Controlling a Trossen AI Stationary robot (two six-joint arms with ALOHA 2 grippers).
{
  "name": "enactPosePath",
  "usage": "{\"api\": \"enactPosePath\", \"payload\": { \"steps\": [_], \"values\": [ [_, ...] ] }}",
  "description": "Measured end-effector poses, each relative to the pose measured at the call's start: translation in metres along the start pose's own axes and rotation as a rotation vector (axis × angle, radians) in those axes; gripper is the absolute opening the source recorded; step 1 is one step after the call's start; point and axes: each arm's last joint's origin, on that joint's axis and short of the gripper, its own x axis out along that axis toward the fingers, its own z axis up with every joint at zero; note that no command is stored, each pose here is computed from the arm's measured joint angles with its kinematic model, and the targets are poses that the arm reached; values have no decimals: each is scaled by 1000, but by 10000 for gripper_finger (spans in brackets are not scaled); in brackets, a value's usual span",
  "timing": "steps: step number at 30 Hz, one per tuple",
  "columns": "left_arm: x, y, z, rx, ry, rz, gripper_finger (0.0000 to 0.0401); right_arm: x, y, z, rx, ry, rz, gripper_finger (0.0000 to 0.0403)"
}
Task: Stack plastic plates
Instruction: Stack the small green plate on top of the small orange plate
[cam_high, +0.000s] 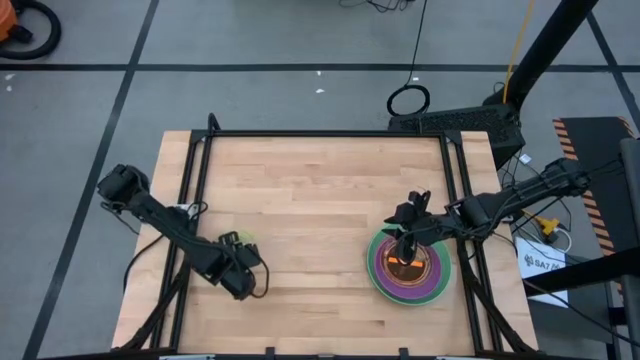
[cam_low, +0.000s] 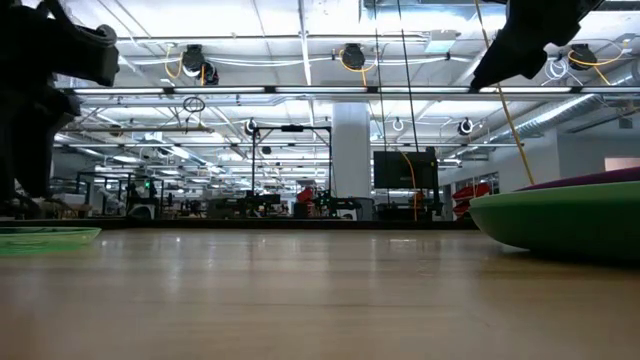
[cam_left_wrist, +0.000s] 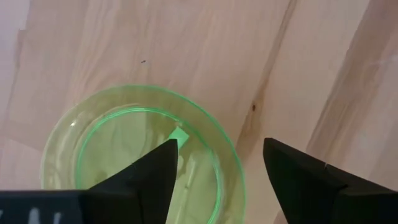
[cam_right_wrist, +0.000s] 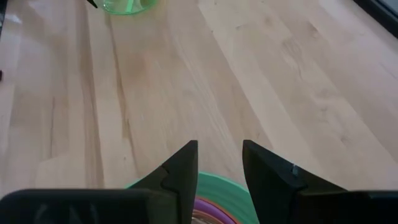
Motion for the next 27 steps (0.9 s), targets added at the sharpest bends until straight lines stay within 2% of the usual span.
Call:
{"api": "enactPosePath", "payload": {
  "steps": [8,21,24,27],
  "values": [
    [21,-8,-13,-21,31,87,243,0,2,3,-45,-29,17,118],
    [38,-17,-12,-16,37,108,241,0,2,4,-43,-36,20,118],
    [38,-17,-12,-21,34,106,218,0,2,5,-39,-55,0,118],
    [38,-18,-13,-21,25,107,176,0,2,5,-39,-58,-5,118]
  ]
}}
